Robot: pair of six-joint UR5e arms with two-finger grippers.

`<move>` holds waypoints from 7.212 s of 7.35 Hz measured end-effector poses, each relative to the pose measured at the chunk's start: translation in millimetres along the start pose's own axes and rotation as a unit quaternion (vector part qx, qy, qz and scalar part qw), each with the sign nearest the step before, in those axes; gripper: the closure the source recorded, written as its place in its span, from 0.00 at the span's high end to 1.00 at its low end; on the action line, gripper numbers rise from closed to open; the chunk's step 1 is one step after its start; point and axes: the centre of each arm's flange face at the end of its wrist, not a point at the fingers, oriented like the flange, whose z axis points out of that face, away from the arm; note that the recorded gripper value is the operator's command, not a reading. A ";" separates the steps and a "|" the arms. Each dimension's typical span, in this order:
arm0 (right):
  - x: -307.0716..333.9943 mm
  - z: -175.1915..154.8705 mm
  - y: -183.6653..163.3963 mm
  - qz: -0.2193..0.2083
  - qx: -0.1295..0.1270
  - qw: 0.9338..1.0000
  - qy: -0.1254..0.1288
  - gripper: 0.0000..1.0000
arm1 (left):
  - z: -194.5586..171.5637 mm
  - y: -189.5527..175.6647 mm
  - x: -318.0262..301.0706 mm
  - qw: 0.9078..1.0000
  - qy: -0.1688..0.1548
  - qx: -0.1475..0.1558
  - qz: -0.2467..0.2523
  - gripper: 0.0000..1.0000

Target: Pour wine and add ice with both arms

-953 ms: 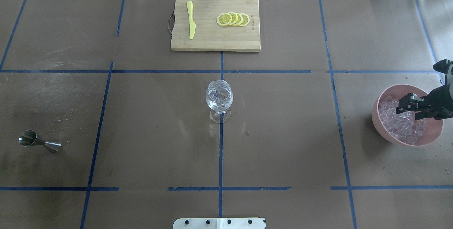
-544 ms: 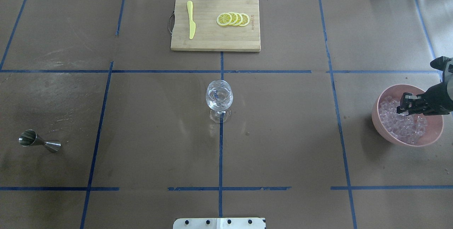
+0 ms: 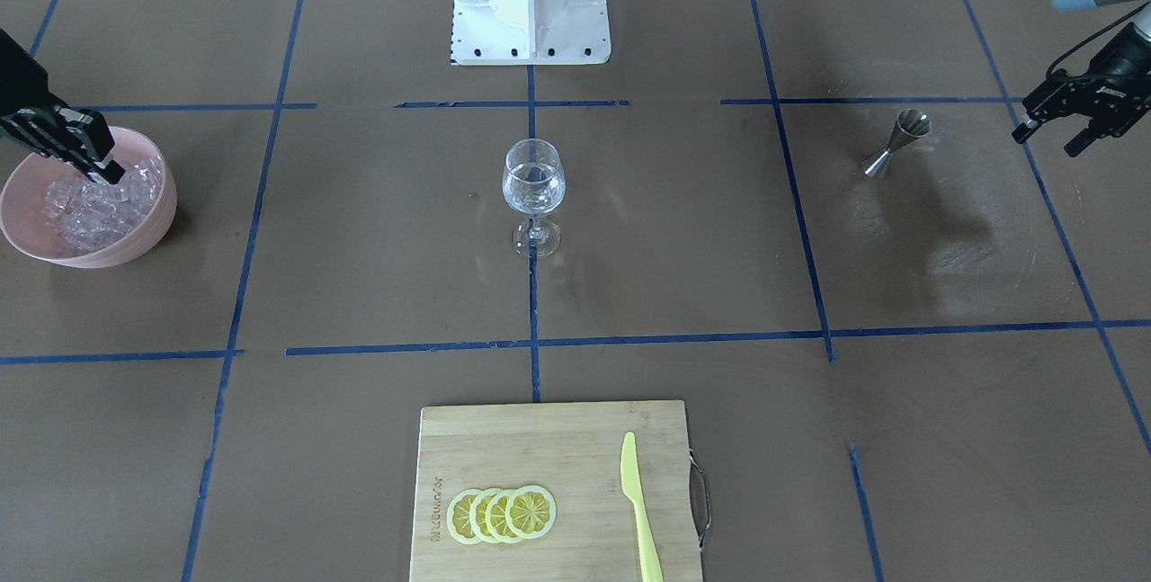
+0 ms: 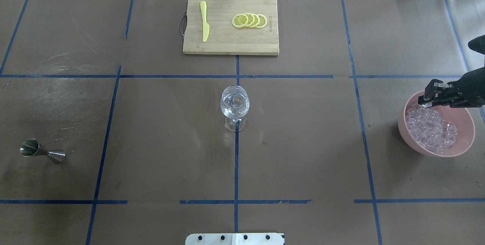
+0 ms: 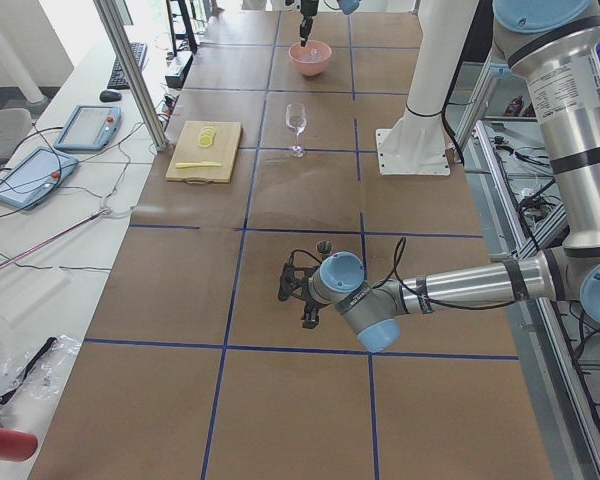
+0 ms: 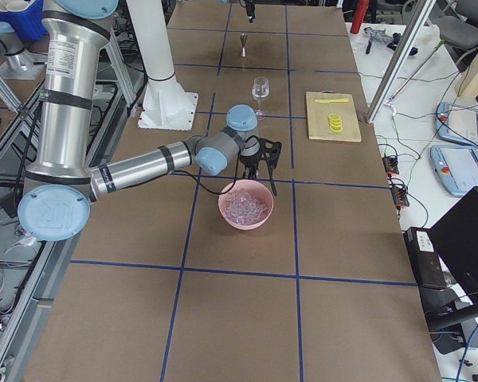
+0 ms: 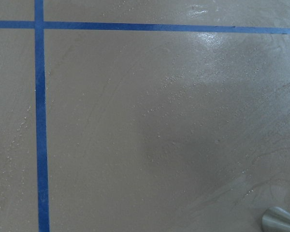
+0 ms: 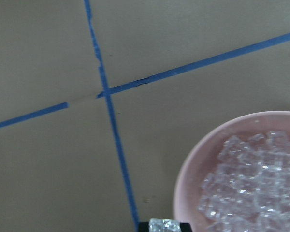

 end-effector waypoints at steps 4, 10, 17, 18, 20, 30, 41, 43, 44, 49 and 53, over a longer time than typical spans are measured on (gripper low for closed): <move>-175.2 17.7 49.9 0.103 -0.023 0.992 -0.070 0.00 | -8.3 -19.7 -22.1 0.998 -0.043 -0.006 0.039 1.00; -364.6 31.7 154.1 0.135 0.002 0.989 -0.056 0.00 | -46.1 -128.3 -56.9 0.990 -0.122 -0.059 0.047 1.00; -438.5 59.1 145.7 0.153 0.035 0.986 -0.056 0.54 | -47.7 -123.3 -63.7 0.988 -0.123 -0.090 0.037 1.00; -435.6 59.3 145.4 0.153 0.035 0.986 -0.055 0.60 | -47.4 -122.9 -64.2 0.988 -0.123 -0.090 0.036 1.00; -428.1 58.6 144.7 0.153 0.036 0.986 -0.053 1.00 | -47.9 -123.0 -64.2 0.988 -0.123 -0.090 0.036 1.00; -121.0 -24.2 -65.7 0.003 0.032 0.998 0.056 1.00 | -79.1 -138.6 -17.8 0.988 -0.105 -0.114 0.027 1.00; 249.5 -90.0 -165.5 -0.251 -0.138 0.951 0.118 1.00 | -129.5 -123.2 -75.2 0.988 -0.119 -0.080 0.061 1.00; 295.3 -68.8 -175.9 -0.259 -0.141 0.949 0.114 1.00 | -128.2 -127.8 -74.4 0.988 -0.118 -0.080 0.064 1.00; 307.5 -61.7 -176.8 -0.257 -0.141 0.950 0.112 1.00 | -126.5 -124.2 -76.8 0.988 -0.118 -0.082 0.061 1.00; 311.7 -54.0 -173.4 -0.250 -0.138 0.955 0.075 1.00 | -121.1 -92.7 -80.2 0.984 -0.115 -0.137 0.003 1.00; 307.1 -56.4 -173.5 -0.255 -0.134 0.955 0.073 1.00 | -113.5 -96.3 -69.5 0.982 -0.113 -0.148 0.010 1.00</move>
